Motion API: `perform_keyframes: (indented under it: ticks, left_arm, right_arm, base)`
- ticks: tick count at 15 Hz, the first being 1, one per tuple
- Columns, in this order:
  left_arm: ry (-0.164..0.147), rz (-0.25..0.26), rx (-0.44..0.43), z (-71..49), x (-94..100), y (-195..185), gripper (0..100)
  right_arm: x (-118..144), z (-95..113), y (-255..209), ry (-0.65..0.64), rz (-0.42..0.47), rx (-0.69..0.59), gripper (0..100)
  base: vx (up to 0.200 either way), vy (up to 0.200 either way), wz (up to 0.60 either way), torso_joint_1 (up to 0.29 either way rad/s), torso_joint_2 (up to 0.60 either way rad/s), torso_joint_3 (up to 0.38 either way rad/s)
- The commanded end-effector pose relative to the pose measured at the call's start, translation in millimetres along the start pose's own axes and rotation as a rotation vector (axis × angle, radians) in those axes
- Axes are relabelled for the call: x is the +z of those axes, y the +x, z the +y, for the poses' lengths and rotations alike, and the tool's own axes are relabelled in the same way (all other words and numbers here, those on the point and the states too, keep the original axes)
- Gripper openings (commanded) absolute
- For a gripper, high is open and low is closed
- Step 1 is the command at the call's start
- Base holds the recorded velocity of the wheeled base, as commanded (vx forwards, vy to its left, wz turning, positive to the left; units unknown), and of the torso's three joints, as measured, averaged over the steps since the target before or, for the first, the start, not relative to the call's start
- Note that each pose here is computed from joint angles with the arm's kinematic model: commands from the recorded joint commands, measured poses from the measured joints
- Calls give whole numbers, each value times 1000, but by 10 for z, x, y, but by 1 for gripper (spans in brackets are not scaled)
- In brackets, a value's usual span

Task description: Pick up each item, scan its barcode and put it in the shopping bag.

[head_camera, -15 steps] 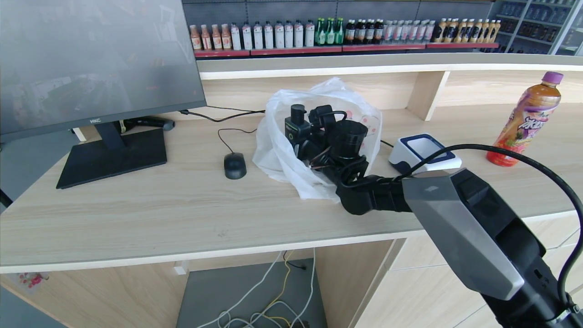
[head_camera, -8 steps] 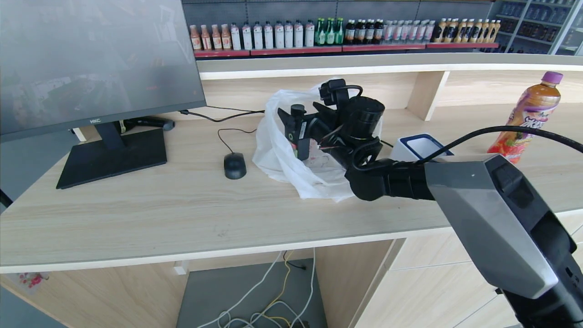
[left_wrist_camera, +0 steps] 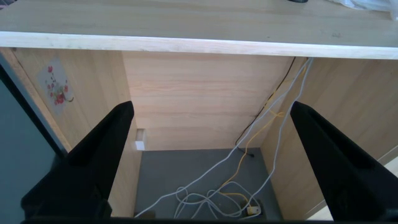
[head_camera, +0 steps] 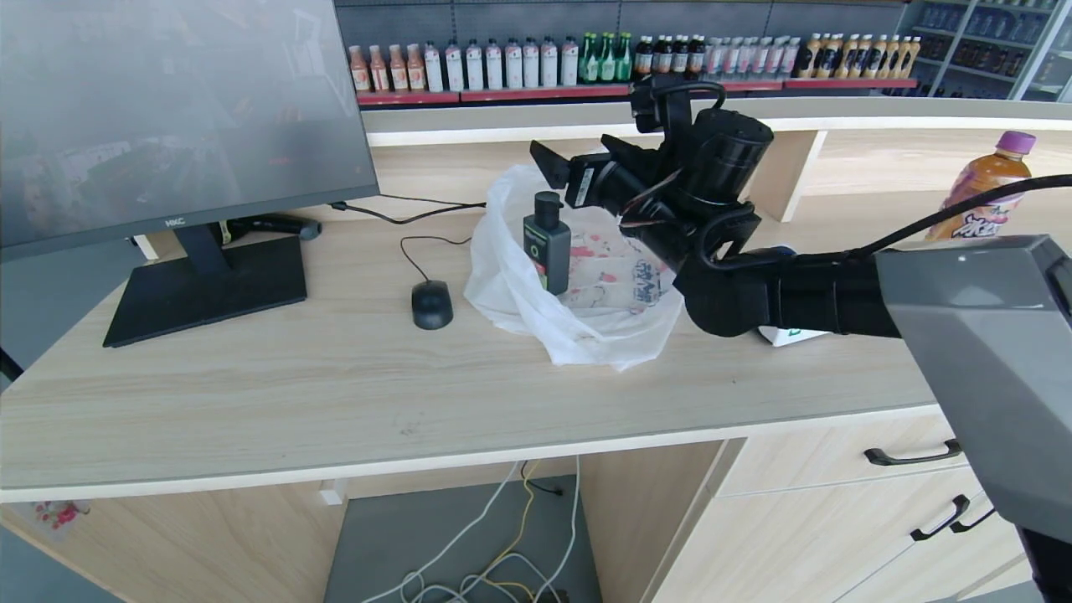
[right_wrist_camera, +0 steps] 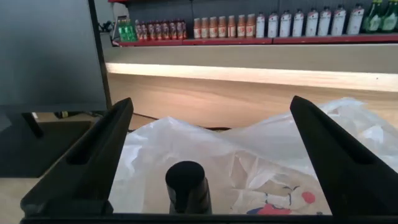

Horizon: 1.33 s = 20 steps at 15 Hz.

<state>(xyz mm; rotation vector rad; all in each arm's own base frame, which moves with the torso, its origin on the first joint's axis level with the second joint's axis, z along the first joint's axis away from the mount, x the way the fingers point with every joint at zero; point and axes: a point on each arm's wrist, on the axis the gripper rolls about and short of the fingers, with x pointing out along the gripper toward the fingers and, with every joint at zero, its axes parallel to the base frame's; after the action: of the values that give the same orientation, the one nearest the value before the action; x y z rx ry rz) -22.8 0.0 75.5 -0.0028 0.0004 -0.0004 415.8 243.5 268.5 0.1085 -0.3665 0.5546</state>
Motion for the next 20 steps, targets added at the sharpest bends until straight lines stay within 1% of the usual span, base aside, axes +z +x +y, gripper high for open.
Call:
perform_keyframes:
  ticks: [1, 4, 6, 8, 9, 10, 13, 14, 15, 16, 17, 18, 20]
  left_arm:
    - [0, 0, -1, 0, 0, 0, 100]
    - [0, 0, -1, 0, 0, 0, 100]
    - [0, 0, 0, 0, 0, 0, 100]
    - [0, 0, -1, 0, 0, 0, 100]
    - [0, 0, 0, 0, 0, 0, 100]
    - [0, 0, 0, 0, 0, 0, 100]
    - [0, 0, -1, 0, 0, 0, 100]
    - [0, 0, 0, 0, 0, 0, 100]
    - [0, 0, 0, 0, 0, 0, 100]
    - [0, 0, 0, 0, 0, 0, 100]
    - [0, 0, 0, 0, 0, 0, 100]
    - [0, 0, -1, 0, 0, 0, 100]
    - [0, 0, 0, 0, 0, 0, 100]
  right_arm:
    - [369, 27, -140, 1, -35, 6, 100]
    - [567, 48, -350, 24, -27, 8, 100]
    - [598, 59, -522, 25, -23, 9, 100]
    - [477, 94, -871, 33, -6, 14, 100]
    - [387, 103, -1143, 35, 6, 15, 100]
    - [353, 147, -1316, 39, 8, 24, 100]
    - [284, 386, -1883, 59, 7, 49, 100]
    - [279, 440, -2005, 73, -1, 18, 100]
    - [289, 483, -2068, 83, -28, 7, 100]
    - [307, 515, -2098, 83, -61, 11, 100]
    - [316, 545, -2125, 75, -76, 20, 100]
    - [252, 570, -2238, 58, -33, 34, 100]
    - [228, 577, -2449, 55, 16, 50, 100]
  base:
    - [0, 0, 0, 0, 0, 0]
    - [0, 0, 0, 0, 0, 0]
    - [0, 0, 0, 0, 0, 0]
    - [0, 0, 0, 0, 0, 0]
    - [0, 0, 0, 0, 0, 0]
    - [0, 0, 0, 0, 0, 0]
    - [0, 0, 0, 0, 0, 0]
    - [0, 0, 0, 0, 0, 0]
    - [0, 0, 0, 0, 0, 0]
    - [0, 0, 0, 0, 0, 0]
    - [0, 0, 0, 0, 0, 0]
    - [0, 0, 0, 0, 0, 0]
    - [0, 0, 0, 0, 0, 0]
